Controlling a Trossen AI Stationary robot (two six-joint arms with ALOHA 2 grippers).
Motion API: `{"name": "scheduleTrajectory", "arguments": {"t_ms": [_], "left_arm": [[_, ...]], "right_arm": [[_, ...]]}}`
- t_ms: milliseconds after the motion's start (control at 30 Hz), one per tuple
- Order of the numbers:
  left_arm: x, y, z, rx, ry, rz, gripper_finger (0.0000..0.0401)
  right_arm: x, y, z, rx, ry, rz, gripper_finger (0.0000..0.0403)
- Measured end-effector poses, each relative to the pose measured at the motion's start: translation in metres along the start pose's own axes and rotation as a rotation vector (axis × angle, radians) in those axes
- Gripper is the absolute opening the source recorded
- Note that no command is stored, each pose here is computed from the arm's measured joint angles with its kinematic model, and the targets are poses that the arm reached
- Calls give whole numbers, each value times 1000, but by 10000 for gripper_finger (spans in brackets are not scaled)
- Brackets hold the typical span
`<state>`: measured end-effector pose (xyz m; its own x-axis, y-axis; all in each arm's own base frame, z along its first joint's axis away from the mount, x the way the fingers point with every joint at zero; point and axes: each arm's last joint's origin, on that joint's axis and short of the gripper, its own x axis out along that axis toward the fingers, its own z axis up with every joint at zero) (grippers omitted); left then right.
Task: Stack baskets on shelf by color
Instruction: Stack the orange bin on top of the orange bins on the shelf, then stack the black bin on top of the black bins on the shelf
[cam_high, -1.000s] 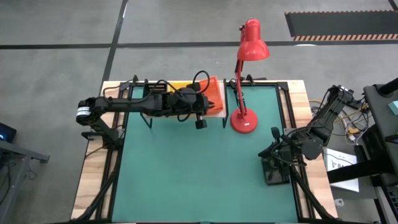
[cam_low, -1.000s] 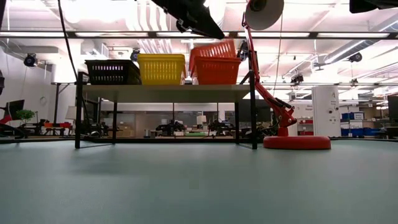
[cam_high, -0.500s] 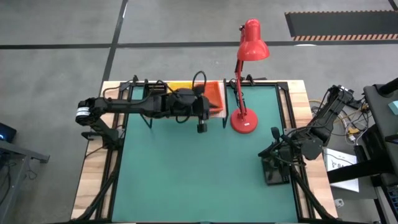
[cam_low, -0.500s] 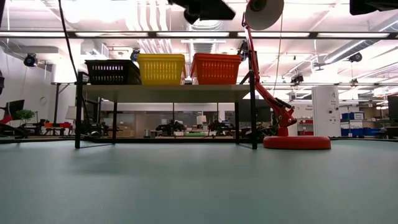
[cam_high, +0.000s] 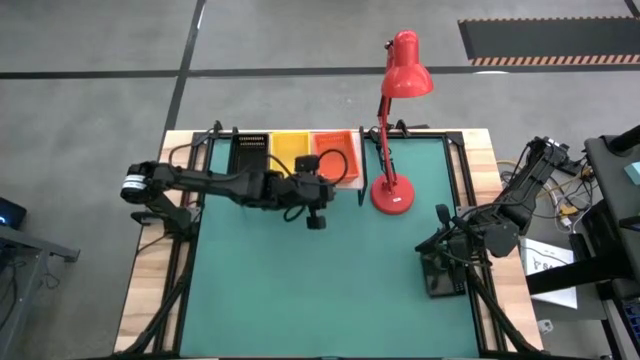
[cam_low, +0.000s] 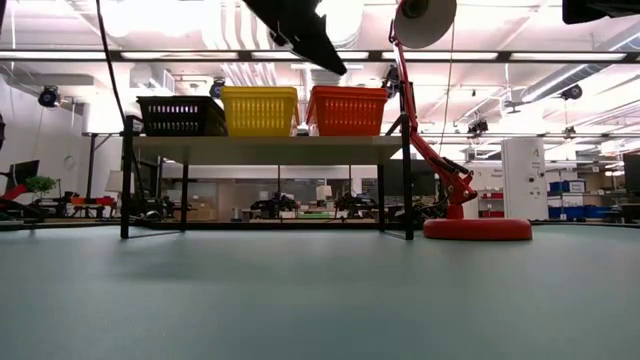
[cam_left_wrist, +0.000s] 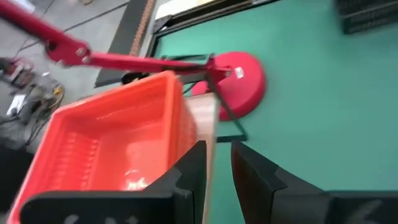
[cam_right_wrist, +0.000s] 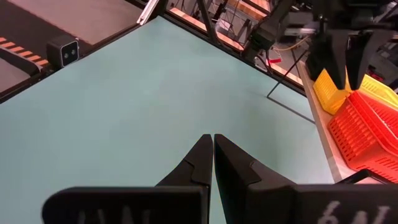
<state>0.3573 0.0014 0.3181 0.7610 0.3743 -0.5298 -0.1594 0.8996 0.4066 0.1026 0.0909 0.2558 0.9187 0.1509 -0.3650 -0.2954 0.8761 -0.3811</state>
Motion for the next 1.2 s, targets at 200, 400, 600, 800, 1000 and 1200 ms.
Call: {"name": "scheduleTrajectory", "arguments": {"t_ms": [200,400,600,800,1000,1200], "left_arm": [[4,10,-7,-9,66,72,58],[5,14,-11,-3,101,80,58],[5,14,-11,-3,103,87,58],[3,9,-7,-7,69,77,58],[-13,-21,15,27,-131,-67,58],[-33,-65,30,92,-336,-193,58]], "right_arm": [[0,0,0,1,-1,-1,9],[0,0,0,1,0,-1,9],[0,0,0,1,-1,-1,9],[0,0,0,0,0,-1,9],[0,0,0,6,-1,-1,9],[0,0,0,41,0,-11,9]]}}
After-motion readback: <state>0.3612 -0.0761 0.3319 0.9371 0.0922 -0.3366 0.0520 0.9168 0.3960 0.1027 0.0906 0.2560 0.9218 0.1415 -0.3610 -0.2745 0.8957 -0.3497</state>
